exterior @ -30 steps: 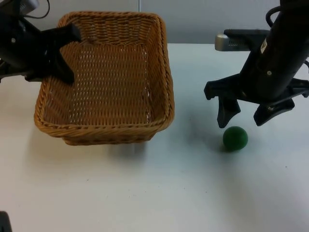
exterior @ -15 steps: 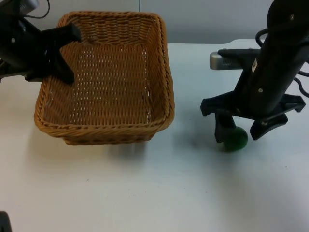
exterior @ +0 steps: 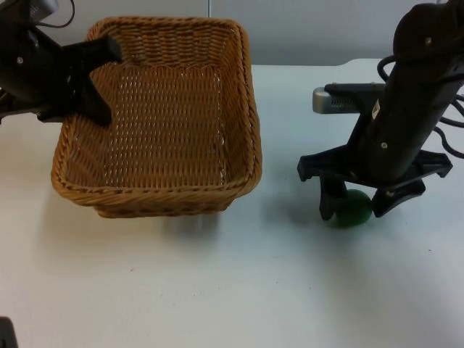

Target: Pick up the basket with the left hand and place the ball into the basket with the right hand.

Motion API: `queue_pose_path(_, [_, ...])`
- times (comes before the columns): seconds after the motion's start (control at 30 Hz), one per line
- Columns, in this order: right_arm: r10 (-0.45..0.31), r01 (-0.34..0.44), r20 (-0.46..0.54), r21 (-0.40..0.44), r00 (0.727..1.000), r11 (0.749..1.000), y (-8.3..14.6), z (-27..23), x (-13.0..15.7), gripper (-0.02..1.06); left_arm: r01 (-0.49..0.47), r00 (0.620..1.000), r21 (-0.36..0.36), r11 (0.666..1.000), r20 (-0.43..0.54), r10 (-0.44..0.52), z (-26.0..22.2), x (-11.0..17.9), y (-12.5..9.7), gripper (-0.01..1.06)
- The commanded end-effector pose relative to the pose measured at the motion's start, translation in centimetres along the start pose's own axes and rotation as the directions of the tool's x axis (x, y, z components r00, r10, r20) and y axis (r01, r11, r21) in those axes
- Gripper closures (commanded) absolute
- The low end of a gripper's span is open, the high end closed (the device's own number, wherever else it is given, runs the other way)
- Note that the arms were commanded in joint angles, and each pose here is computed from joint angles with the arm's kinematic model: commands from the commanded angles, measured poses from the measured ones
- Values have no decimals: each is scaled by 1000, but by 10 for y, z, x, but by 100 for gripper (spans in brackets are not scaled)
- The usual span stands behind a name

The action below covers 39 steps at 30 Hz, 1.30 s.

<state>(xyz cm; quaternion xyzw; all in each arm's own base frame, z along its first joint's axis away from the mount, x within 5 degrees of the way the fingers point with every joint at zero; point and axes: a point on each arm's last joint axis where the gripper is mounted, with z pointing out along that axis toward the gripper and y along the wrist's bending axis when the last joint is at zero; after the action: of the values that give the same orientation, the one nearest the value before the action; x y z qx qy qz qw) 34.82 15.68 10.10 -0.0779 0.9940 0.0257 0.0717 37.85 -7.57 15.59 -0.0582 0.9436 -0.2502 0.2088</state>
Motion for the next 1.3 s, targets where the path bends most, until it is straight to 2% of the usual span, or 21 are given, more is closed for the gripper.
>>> queue_pose_path(0.0, [12, -12, 7, -3, 1000, 1000, 2, 0, -1, 40, 11, 1000, 16, 1000, 25, -12, -5, -4, -4, 105])
queue_pose_path(0.17, [22, -22, 3, -2, 1000, 1000, 2, 0, -1, 43, 11, 1000, 16, 1000, 25, -12, -5, -4, -4, 105])
queue_pose_path(0.23, [22, -22, 7, -3, 1000, 1000, 2, 0, -1, 55, 11, 1000, 16, 1000, 25, -12, -5, -4, -4, 105])
queue_pose_path(0.27, [22, -22, 7, -3, 1000, 1000, 2, 0, -1, 55, 11, 1000, 16, 1000, 25, -12, -5, -4, -4, 105])
queue_pose_path(0.4, [22, -22, 20, -7, 1000, 1000, 3, 0, -3, 84, 11, 1000, 16, 1000, 25, -12, -5, -4, -4, 105])
queue_pose_path(0.43, [22, -22, 20, -7, 1000, 1000, 3, 0, -3, 84, 11, 1000, 16, 1000, 25, -12, -5, -4, -4, 105])
queue_pose_path(0.5, [22, -21, 36, -12, 999, 1000, 3, 0, -4, 91, 11, 1000, 16, 1000, 25, -12, -5, -4, -4, 105])
queue_pose_path(0.6, [9, -8, 69, -10, 998, 1000, 2, -4, -11, 91, 11, 1000, 16, 1000, 25, -12, -5, -4, -4, 105])
queue_pose_path(0.73, [17, -17, 125, 0, 992, 1000, -3, -31, -42, 91, 11, 1000, 14, 1000, 28, -12, -5, -5, -4, 105])
queue_pose_path(0.77, [17, -17, 125, 0, 992, 1000, -3, -31, -42, 91, 11, 1000, 14, 1000, 28, -12, -5, -5, -4, 105])
queue_pose_path(0.87, [-3, -3, 204, 29, 979, 1000, -4, -70, -74, 91, 12, 999, 12, 1000, 31, -12, -5, -5, -4, 105])
queue_pose_path(0.9, [-3, -3, 204, 29, 979, 1000, -4, -70, -74, 91, 12, 999, 12, 1000, 31, -12, -5, -5, -4, 105])
queue_pose_path(0.97, [-23, 9, 314, 46, 949, 999, -1, -115, -102, 91, 12, 999, 12, 1000, 31, -12, -5, -5, -4, 105])
queue_pose_path(1.03, [-24, 23, 387, 7, 922, 1000, 5, -149, -116, 91, 12, 999, 12, 1000, 31, -12, -5, -5, -4, 105])
queue_pose_path(1.07, [-24, 23, 387, 7, 922, 1000, 5, -149, -116, 91, 12, 999, 12, 1000, 31, -12, -5, -5, -4, 105])
queue_pose_path(1.1, [-30, 44, 412, -25, 911, 999, 11, -164, -119, 91, 12, 999, 12, 1000, 31, -12, -5, -5, -4, 105])
queue_pose_path(1.2, [-26, 105, 426, -163, 904, 981, 30, -189, -120, 91, 12, 999, 12, 1000, 31, -12, -5, -5, -4, 105])
queue_pose_path(1.23, [-26, 105, 426, -163, 904, 981, 30, -189, -120, 91, 12, 999, 12, 1000, 31, -12, -5, -5, -4, 105])
queue_pose_path(1.27, [-45, 140, 424, -195, 905, 971, 36, -191, -119, 91, 12, 999, 12, 1000, 31, -12, -5, -5, -4, 105])
